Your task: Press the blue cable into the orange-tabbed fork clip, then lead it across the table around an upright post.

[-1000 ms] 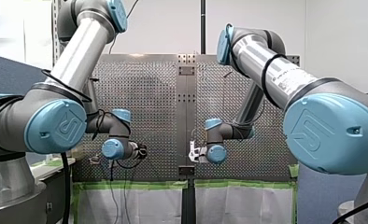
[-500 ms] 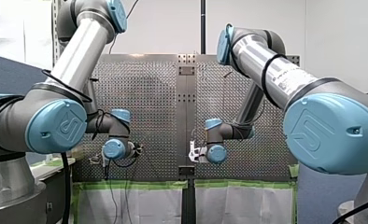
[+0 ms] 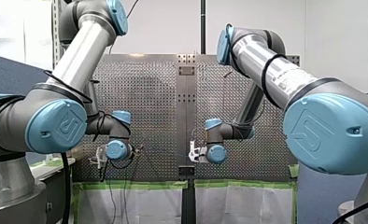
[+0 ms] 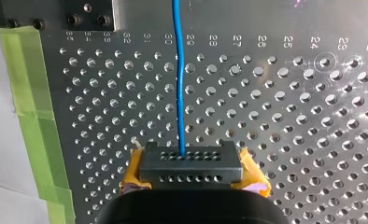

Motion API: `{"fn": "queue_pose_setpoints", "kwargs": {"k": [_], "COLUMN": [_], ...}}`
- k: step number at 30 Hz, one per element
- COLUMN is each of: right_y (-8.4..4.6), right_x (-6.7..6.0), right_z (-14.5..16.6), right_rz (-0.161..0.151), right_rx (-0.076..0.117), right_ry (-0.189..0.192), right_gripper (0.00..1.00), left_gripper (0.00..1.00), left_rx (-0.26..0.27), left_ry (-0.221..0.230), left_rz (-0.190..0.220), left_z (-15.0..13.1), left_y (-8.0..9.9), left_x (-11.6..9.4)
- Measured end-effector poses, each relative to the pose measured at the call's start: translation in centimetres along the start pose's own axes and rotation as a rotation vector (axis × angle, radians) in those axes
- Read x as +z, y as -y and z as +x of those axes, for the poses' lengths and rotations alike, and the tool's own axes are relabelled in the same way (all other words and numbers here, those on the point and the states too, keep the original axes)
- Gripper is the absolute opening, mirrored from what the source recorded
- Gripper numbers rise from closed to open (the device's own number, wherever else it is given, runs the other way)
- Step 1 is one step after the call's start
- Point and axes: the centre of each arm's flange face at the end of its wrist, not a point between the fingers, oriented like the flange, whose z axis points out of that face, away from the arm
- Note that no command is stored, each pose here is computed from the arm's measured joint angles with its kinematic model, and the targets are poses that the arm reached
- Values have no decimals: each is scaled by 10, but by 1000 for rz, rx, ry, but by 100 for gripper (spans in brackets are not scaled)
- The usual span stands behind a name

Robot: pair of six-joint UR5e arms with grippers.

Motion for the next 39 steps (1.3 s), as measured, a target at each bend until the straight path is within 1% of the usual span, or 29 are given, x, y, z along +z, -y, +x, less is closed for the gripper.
{"fn": "queue_pose_setpoints", "kwargs": {"k": [3,6,13,18,22,28,35,39], "right_y": [0,0,0,1,1,1,1,1], "right_x": [0,0,0,0,0,0,0,0], "right_z": [0,0,0,0,0,0,0,0], "right_rz": [1,1,8,13,16,17,17,18], "right_rx": [1,4,12,17,19,22,23,23], "right_ry": [0,0,-1,0,1,1,1,1], "right_gripper": [0,0,0,0,0,0,0,0], "left_gripper": [100,100,100,100,100,100,100,100], "left_rx": [-2,-6,-41,-68,-78,-72,-71,-62], "left_ry": [10,19,31,25,22,36,74,84], "left_rz": [-26,-34,12,41,70,70,67,67], "left_z": [-2,-3,-2,9,23,32,28,26], "left_y": [-1,-1,7,11,14,14,16,16], "left_x": [2,4,5,10,12,14,19,22]}}
